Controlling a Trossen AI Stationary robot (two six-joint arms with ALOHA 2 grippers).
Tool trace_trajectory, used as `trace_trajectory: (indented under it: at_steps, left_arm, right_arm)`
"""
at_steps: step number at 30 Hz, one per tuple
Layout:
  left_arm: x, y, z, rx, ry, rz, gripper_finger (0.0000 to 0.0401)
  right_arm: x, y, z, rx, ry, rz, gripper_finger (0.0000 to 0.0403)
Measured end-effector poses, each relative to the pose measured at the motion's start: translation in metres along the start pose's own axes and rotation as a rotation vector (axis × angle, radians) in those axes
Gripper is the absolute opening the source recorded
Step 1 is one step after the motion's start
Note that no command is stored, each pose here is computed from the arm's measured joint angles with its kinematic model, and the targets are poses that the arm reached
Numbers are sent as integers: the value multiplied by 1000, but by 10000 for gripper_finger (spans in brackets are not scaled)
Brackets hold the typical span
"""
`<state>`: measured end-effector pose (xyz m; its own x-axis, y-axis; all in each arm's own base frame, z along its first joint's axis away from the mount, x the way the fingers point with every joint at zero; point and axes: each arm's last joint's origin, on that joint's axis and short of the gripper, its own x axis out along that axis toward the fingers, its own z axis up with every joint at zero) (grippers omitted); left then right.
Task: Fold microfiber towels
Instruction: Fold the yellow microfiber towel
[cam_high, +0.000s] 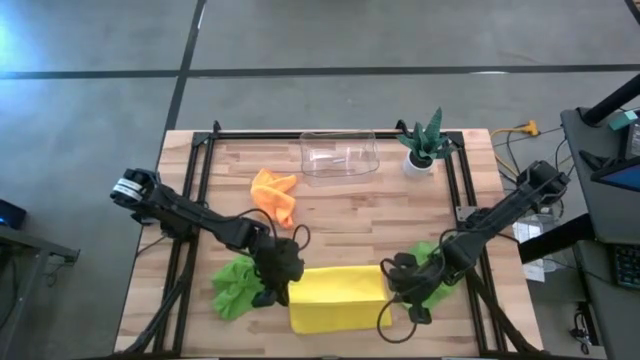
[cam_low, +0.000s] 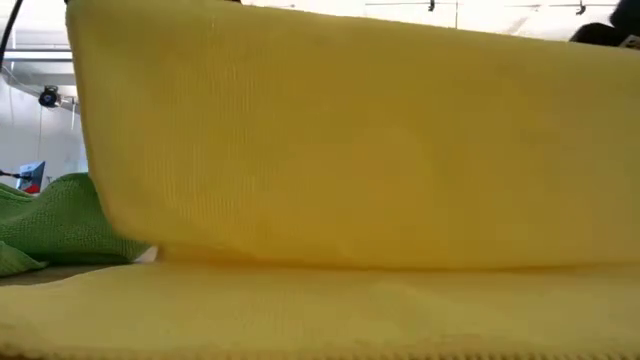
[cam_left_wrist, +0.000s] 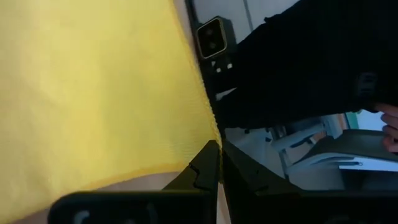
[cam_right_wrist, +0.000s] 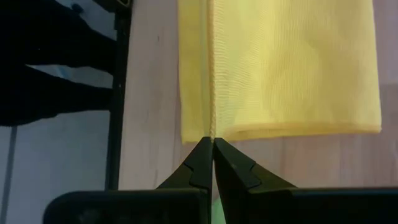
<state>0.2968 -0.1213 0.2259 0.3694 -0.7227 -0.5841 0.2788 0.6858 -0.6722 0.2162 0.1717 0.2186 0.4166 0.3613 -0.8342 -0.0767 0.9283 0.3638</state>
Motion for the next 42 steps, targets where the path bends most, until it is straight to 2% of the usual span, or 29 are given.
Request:
trace_trajectory:
  at_steps: [18, 24, 33, 42]
  left_arm:
    - [13, 7, 1, -8, -6, -32, 0]
    - [25, 15, -7, -45, 44, -71, 0]
    - [42, 26, -8, -51, 18, -132, 0]
    - [52, 31, -6, -51, -10, -151, 0]
  right_arm:
    - [7, -2, -14, 4, 41, -9, 8]
    - [10, 1, -15, -3, 19, 59, 8]
    - [14, -3, -19, -3, 24, 54, 8]
    - [16, 4, -11, -6, -80, 161, 8]
